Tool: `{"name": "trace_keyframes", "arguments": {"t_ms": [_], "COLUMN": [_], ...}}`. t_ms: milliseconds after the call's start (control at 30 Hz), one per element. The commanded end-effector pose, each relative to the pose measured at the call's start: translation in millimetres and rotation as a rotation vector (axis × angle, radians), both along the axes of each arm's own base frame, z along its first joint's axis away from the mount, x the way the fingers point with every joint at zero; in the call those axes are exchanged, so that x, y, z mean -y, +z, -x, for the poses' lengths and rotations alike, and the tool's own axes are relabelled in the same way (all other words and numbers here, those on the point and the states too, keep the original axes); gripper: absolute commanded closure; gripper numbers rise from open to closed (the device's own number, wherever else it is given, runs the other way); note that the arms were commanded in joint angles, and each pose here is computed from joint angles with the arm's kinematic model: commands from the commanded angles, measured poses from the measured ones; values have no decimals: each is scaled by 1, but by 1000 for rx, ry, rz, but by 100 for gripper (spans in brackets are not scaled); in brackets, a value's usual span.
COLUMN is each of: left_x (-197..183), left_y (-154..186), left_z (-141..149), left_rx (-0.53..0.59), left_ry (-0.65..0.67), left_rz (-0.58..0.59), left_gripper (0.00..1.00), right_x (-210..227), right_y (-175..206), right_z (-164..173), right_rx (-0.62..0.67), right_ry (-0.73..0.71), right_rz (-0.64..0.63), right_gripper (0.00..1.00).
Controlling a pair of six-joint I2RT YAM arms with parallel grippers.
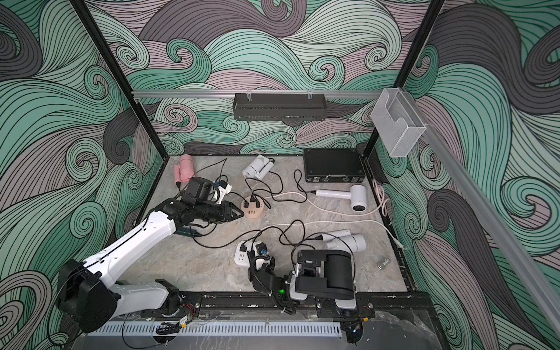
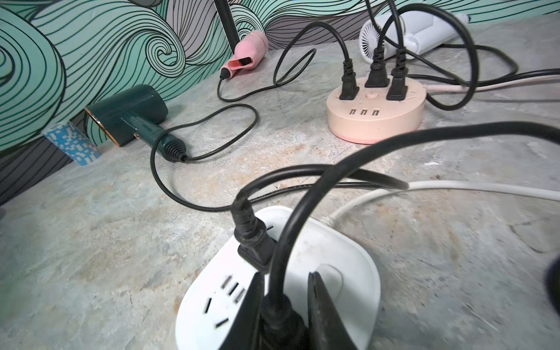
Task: Charge the blow dryers
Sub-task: Insert the plug into the socket.
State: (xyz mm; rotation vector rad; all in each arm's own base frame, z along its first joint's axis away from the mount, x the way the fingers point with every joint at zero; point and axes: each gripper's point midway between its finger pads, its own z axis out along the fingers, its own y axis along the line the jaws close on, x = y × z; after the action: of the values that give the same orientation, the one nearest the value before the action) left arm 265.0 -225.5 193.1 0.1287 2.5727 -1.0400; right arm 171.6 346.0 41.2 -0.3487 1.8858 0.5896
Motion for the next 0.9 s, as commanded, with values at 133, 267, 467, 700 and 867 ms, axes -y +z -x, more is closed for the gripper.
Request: {"name": "trace_keyframes", "arguments": {"t_ms": [133,267,467,700,867], "left_x": [-10,-14,-11,-8,-13], "left_y": [10,12,14,15,21], "left_z": [-5,-3,-1,6,4], "left_rx": [47,55,48,35,7], "left_ry": [54,64,50,22,39], "left_rz": [-11,-17,0,20,34], "left_gripper": [60,60,60,54,48], "right_x": [47,43,33,11,-7], "right_y": [-89,-65,-37,-5,30], "right_z": [19,10,-5,-11,-9], "right_rx": [-160,-98,-38,-18,3], "right_ry": [127,108,94,110,139], "right_rz": [405,459,473,411,368], "right_gripper": [92,78,62,31,29]}}
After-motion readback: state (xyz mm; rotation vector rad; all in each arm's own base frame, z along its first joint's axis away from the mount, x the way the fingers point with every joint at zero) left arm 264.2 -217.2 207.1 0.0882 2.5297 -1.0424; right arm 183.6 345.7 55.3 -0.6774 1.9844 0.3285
